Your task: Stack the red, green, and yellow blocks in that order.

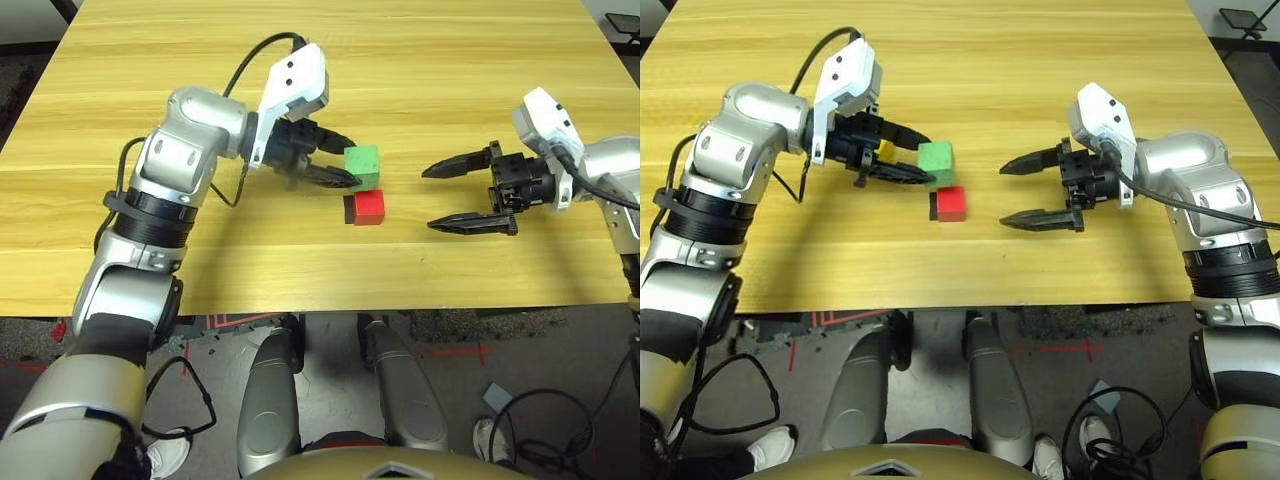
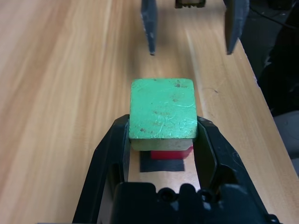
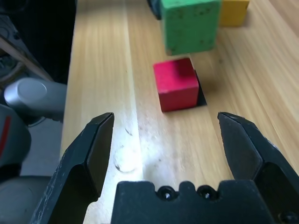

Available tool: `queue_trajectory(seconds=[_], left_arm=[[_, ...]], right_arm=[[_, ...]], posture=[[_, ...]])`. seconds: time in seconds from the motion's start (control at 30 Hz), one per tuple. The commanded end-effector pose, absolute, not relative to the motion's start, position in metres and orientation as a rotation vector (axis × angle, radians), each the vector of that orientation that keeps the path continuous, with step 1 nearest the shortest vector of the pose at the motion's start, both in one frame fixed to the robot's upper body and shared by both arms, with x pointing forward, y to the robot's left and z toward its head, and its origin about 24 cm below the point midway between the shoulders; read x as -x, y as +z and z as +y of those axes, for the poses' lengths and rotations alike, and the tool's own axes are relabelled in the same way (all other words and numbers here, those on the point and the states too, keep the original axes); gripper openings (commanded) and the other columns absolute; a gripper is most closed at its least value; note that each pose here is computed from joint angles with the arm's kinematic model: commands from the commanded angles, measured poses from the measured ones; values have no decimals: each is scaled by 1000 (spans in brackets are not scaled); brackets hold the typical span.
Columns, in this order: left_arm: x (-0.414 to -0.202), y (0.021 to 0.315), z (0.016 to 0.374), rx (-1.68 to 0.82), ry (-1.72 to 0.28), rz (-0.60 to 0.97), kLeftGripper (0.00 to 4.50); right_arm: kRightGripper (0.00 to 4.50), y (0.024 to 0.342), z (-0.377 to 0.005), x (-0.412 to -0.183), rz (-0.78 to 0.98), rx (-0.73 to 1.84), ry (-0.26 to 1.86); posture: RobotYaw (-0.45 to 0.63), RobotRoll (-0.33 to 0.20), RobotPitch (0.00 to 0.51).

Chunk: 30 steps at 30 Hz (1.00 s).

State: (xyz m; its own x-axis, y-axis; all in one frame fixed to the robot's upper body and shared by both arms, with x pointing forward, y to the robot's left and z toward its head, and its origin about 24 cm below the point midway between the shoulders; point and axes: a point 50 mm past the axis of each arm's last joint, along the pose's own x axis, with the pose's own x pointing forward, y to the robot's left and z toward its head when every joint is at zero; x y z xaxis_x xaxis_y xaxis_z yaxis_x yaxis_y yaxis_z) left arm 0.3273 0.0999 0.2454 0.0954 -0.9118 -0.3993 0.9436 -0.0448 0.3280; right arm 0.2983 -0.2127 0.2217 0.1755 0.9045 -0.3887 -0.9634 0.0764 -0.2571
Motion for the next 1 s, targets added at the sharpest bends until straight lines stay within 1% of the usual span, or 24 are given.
queue_trajectory(seconds=[0.03, 0.43, 1.0], left_arm=[[-325, 238, 96, -605, -1527, 79, 2040], [-320, 224, 89, -639, -1558, 112, 2040], [-323, 222, 87, -639, -1527, 120, 2040]], right_arm=[[4500, 222, -219, -298, 144, 540, 1398], [4500, 221, -217, -298, 130, 536, 1390], [4500, 220, -215, -297, 122, 521, 1383]], posture=[[-194, -124, 303], [-201, -114, 317], [-202, -110, 326]])
